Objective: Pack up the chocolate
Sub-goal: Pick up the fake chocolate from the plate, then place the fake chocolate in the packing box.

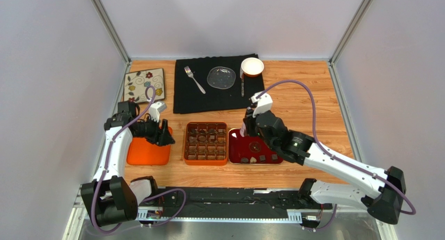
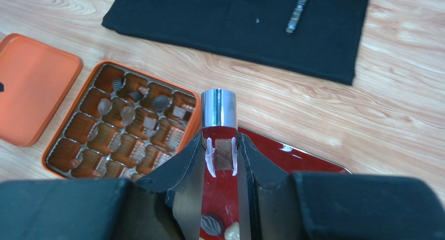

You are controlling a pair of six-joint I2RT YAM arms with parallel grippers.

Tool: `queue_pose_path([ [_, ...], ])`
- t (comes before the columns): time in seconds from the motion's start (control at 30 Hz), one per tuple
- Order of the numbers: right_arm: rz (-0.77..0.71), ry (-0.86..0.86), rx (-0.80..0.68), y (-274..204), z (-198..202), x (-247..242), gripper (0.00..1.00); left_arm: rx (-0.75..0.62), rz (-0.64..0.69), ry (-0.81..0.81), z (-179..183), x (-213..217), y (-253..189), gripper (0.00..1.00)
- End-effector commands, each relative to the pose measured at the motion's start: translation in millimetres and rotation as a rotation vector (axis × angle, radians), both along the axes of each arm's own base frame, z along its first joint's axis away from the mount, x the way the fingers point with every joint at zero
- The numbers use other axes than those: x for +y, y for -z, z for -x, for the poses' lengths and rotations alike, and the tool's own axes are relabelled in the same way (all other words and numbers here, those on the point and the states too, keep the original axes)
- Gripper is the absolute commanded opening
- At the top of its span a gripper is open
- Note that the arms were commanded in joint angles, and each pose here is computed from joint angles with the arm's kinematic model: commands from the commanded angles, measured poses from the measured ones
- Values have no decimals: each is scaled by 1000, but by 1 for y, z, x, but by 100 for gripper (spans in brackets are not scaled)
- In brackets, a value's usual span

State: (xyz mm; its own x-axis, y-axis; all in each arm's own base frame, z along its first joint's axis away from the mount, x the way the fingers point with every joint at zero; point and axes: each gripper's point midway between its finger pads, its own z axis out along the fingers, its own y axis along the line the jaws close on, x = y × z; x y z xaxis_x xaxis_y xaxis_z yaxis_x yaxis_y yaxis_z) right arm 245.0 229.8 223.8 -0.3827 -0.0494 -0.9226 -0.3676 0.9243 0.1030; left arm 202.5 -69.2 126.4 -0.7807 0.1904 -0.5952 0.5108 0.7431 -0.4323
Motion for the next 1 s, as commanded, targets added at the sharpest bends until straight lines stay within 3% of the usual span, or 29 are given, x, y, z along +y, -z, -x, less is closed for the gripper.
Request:
queue_pose_path([
  [0.0,-91,-55,-80,-37,-13,39,20,-40,9,3,-4,0,-7,64],
  [0.43,-77,-181,-50,-22,-17,112,20,-46,4,7,-3,0,-8,64],
  [0.97,-60,-200,-15,-4,-18,131,27,-57,2,11,-3,1,-11,63],
])
